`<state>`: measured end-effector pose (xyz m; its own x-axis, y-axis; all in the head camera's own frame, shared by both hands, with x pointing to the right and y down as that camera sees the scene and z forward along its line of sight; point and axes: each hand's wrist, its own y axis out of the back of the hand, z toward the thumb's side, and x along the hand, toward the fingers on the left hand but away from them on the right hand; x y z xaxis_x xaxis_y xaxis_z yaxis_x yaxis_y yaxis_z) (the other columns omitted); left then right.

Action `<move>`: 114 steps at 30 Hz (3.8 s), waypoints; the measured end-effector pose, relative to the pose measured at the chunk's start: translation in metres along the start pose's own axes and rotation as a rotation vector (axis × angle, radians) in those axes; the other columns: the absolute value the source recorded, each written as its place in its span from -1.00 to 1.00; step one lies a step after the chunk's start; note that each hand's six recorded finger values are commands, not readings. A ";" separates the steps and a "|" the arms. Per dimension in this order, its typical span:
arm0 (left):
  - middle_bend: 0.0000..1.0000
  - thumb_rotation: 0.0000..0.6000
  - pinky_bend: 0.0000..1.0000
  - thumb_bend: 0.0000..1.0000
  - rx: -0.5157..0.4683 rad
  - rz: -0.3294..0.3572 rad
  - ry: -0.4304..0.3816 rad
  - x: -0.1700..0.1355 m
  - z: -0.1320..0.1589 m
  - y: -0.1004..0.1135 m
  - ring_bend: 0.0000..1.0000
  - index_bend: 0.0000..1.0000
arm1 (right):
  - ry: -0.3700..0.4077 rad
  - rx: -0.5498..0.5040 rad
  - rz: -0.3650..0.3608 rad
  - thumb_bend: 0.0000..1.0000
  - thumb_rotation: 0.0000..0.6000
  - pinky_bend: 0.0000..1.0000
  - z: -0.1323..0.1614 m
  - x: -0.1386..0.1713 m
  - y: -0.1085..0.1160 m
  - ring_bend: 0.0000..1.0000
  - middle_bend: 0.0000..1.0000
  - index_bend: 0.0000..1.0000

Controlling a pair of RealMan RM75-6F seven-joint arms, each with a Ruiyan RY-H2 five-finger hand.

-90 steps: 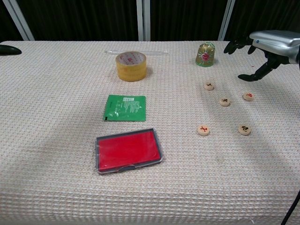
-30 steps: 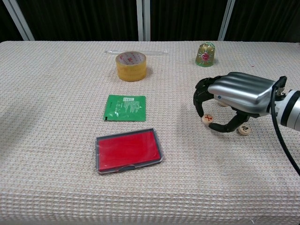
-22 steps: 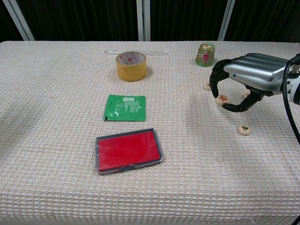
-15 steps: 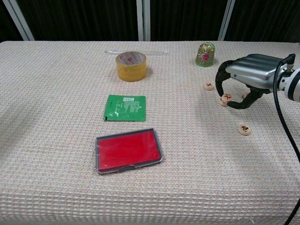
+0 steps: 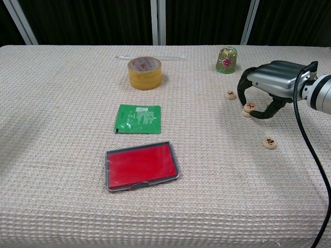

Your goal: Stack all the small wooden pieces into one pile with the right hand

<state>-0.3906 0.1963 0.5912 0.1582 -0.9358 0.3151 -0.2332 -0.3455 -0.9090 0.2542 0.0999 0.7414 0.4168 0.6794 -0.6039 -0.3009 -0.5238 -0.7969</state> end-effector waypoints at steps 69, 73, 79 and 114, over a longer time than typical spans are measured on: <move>-0.60 1.00 -0.53 -1.00 0.005 -0.005 -0.003 -0.003 0.002 0.001 -0.64 -0.55 | 0.017 -0.028 -0.046 -0.51 1.00 -0.68 -0.001 0.058 0.002 -0.82 -0.46 -0.22; -0.60 1.00 -0.53 -1.00 0.004 -0.004 0.003 -0.004 0.002 0.001 -0.64 -0.55 | 0.070 -0.042 -0.061 -0.54 1.00 -0.69 0.008 0.092 -0.002 -0.82 -0.46 -0.16; -0.60 1.00 -0.53 -1.00 0.001 -0.010 -0.005 -0.004 0.005 -0.002 -0.64 -0.55 | 0.090 -0.039 -0.003 -0.52 1.00 -0.69 0.011 0.114 -0.026 -0.82 -0.47 -0.16; -0.60 1.00 -0.53 -1.00 0.002 0.000 0.016 -0.010 -0.001 0.002 -0.64 -0.55 | 0.050 -0.015 -0.105 -0.29 1.00 -0.71 -0.002 0.069 0.009 -0.82 -0.39 0.06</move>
<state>-0.3935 0.2048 0.5866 0.1432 -0.9368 0.3191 -0.2310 -0.3452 -0.9097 0.2818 0.1407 0.6929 0.4873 0.7048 -0.5155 -0.2407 -0.4590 -0.8552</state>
